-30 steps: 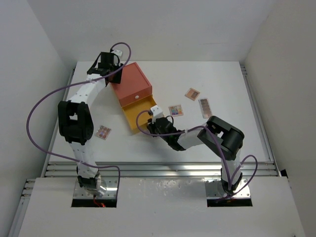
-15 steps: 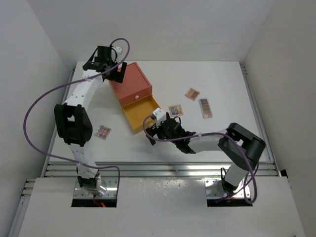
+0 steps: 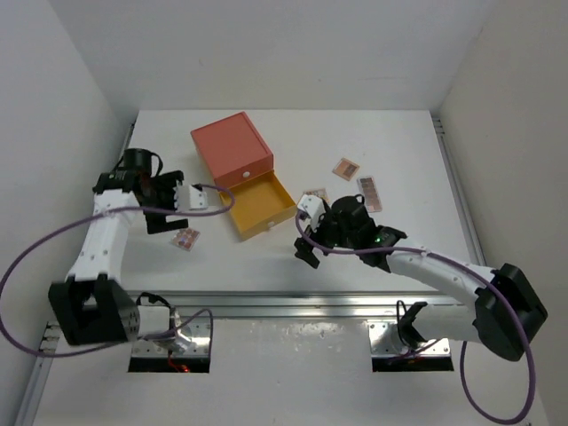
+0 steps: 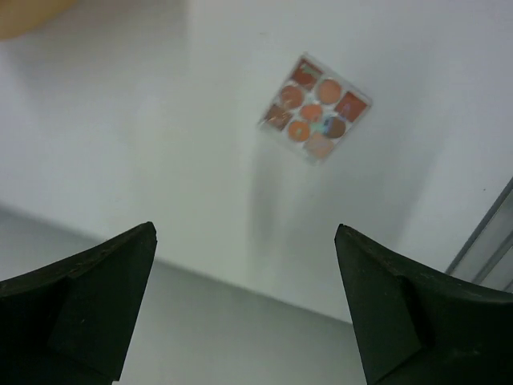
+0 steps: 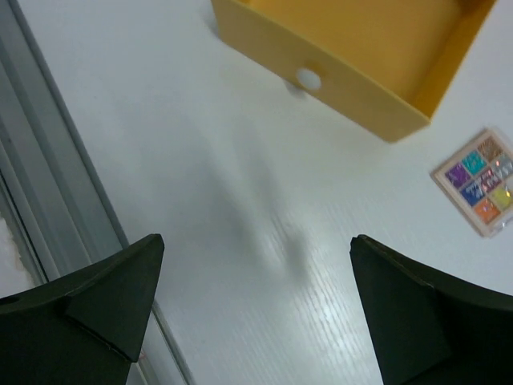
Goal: Organize the makeup
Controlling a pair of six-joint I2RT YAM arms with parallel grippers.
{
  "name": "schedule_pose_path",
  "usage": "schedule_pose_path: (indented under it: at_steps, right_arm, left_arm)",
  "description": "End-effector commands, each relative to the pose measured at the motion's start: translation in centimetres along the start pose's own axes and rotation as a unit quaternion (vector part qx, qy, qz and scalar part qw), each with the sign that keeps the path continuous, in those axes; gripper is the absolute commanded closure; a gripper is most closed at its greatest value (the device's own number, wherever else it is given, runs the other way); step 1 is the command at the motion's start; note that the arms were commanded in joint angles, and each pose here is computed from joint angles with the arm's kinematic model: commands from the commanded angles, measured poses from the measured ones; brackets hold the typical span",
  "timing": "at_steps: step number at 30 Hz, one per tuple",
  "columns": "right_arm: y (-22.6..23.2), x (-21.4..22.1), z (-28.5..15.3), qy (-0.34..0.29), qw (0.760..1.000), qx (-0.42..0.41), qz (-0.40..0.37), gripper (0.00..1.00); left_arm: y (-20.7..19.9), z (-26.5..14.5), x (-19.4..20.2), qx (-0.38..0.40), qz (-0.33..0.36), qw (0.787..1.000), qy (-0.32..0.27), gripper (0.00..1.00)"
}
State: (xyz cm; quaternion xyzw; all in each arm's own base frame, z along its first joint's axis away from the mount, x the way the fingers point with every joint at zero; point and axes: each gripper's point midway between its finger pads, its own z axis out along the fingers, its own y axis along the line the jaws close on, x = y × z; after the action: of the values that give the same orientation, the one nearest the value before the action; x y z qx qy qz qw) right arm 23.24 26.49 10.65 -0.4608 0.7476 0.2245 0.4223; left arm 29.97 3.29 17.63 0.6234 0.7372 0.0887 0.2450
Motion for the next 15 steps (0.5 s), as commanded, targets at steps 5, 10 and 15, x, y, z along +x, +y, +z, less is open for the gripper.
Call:
schedule_pose_path:
  at_steps: [5,10,15]
  right_arm:
    - [-2.9,-0.1,-0.9,-0.031,0.998,-0.032,0.043,0.00]
    - [-4.9,0.7,-1.5,-0.043,0.996,-0.011,0.078,0.00]
    - [-5.8,0.8,-2.2,-0.043,0.995,0.014,0.086,0.00]
  left_arm:
    - [-2.9,7.6,0.7,0.162,0.141,0.973,-0.079,0.00]
    - [-5.7,11.3,2.0,0.183,0.226,0.955,-0.063,0.00]
    - [-6.0,13.6,2.3,0.233,0.226,0.943,-0.070,0.00]
